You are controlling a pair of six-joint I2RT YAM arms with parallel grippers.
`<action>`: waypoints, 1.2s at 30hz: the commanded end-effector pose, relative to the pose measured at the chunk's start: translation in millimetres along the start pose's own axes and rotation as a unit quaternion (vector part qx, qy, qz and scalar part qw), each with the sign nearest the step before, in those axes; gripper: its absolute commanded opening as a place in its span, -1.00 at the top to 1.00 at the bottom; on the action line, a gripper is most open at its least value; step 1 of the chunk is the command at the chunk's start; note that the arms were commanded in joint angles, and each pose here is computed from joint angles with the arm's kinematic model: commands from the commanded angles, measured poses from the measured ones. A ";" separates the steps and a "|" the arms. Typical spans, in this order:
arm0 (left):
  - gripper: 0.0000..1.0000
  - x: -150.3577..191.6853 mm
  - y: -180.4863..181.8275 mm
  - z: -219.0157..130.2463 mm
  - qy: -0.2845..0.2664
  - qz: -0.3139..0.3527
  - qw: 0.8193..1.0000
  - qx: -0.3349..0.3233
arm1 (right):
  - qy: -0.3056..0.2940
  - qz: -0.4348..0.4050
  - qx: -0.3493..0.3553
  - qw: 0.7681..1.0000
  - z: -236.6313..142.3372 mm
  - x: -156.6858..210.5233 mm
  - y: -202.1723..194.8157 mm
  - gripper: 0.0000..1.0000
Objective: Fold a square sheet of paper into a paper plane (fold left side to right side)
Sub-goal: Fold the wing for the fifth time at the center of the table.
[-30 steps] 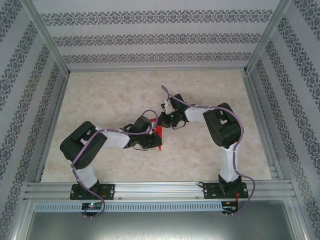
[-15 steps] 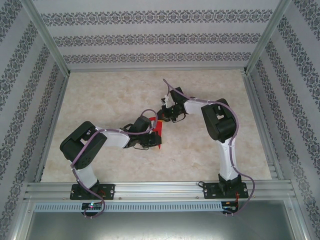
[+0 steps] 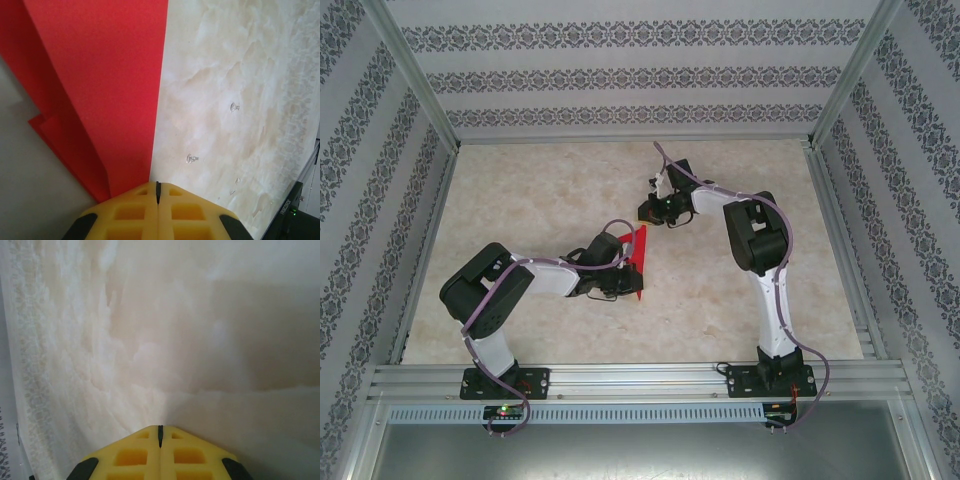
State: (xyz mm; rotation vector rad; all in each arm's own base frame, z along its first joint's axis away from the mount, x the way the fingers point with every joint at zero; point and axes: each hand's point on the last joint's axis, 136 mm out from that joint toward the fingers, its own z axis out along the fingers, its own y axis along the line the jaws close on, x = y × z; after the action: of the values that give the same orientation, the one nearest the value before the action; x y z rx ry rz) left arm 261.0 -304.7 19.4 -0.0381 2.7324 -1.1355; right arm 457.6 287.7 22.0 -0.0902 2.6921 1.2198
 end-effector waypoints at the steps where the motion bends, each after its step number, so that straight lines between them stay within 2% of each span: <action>1: 1.00 31.3 26.6 -0.5 0.046 -0.016 0.998 -0.047 | -0.044 -0.021 0.029 0.998 -13.2 -28.3 -9.7 1.00; 6: 1.00 28.7 23.9 -3.5 0.040 -0.013 0.998 -0.046 | -0.088 -0.044 0.031 0.995 -56.1 -33.0 17.9 0.92; 11: 1.00 26.0 21.4 -4.8 0.035 -0.010 0.998 -0.045 | -0.087 -0.042 0.004 0.995 -77.0 10.6 37.1 0.90; 16: 0.99 25.0 20.5 -5.5 0.033 -0.008 0.998 -0.046 | -0.043 -0.024 -0.035 0.998 -51.7 74.4 49.5 0.91; 19: 0.99 24.9 20.5 -5.5 0.033 -0.008 0.998 -0.046 | -0.021 -0.016 -0.043 0.999 -30.9 95.9 52.5 0.92; 28: 0.99 22.7 14.1 -9.0 0.027 -0.002 0.999 -0.038 | 0.010 0.005 -0.006 1.000 6.1 111.1 27.5 0.94; 36: 0.72 11.1 -16.4 -32.6 -0.002 0.017 1.000 -0.008 | 0.044 0.004 0.049 0.998 7.9 124.5 7.6 0.95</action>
State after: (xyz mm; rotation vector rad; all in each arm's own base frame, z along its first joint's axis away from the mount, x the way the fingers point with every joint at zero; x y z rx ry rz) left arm 251.4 -294.4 41.2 -0.0419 2.7328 -1.1146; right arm 339.6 312.1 18.6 -0.1151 2.7489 1.2357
